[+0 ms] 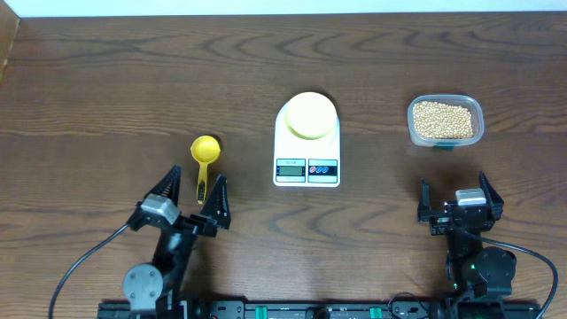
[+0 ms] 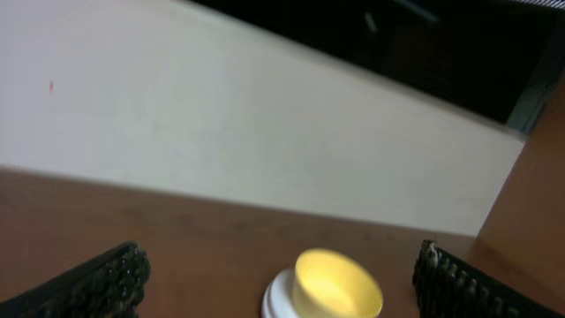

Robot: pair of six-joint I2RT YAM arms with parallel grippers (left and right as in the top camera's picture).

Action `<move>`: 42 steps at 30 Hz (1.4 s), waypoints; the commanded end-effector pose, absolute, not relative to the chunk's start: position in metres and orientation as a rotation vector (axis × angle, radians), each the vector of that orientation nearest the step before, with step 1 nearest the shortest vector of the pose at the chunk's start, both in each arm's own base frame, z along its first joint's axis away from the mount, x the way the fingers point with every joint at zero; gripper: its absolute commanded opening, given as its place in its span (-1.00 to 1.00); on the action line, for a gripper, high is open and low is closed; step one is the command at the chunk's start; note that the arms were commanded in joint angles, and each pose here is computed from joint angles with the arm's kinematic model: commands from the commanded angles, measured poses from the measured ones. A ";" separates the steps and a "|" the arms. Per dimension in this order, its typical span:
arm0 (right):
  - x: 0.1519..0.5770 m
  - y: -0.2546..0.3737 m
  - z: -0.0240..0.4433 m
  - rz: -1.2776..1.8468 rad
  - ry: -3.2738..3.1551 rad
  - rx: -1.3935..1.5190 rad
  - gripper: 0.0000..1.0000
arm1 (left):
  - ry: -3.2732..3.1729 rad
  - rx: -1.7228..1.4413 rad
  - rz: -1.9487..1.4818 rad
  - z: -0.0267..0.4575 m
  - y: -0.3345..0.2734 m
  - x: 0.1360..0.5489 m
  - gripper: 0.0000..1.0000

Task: Scoop item into bowl and weigh 50g on scale
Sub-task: 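Lower the left gripper onto the yellow scoop handle and grasp it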

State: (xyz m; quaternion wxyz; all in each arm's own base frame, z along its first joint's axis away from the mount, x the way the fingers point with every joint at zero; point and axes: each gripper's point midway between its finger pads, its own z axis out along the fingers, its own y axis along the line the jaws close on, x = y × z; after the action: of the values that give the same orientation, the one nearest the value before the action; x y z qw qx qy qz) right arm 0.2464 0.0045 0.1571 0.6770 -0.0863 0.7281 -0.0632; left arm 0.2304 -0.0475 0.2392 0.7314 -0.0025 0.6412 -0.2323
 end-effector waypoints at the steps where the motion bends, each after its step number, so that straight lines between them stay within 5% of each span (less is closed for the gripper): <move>1: 0.246 0.001 0.156 -0.160 1.639 -0.184 0.98 | 1.340 0.049 -0.459 0.289 -0.048 0.221 0.96; 13: 0.246 0.001 0.156 -0.160 1.639 -0.184 0.99 | 2.078 -0.097 -0.451 0.287 -0.043 0.247 0.96; 26: 0.246 0.001 0.156 -0.160 1.639 -0.184 0.98 | 2.578 -0.355 -0.278 0.184 -0.003 0.292 0.96; 42: 0.246 0.001 0.156 -0.160 1.639 -0.184 0.99 | 2.956 -0.025 -0.497 0.067 -0.014 0.297 0.97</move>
State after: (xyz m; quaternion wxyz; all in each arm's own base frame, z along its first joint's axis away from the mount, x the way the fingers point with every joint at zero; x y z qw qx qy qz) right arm 0.2464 0.0044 0.1570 0.6770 -0.0861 0.7282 -0.0633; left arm 0.2990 -0.0086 0.0801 0.0868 -0.0526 0.9839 -0.1471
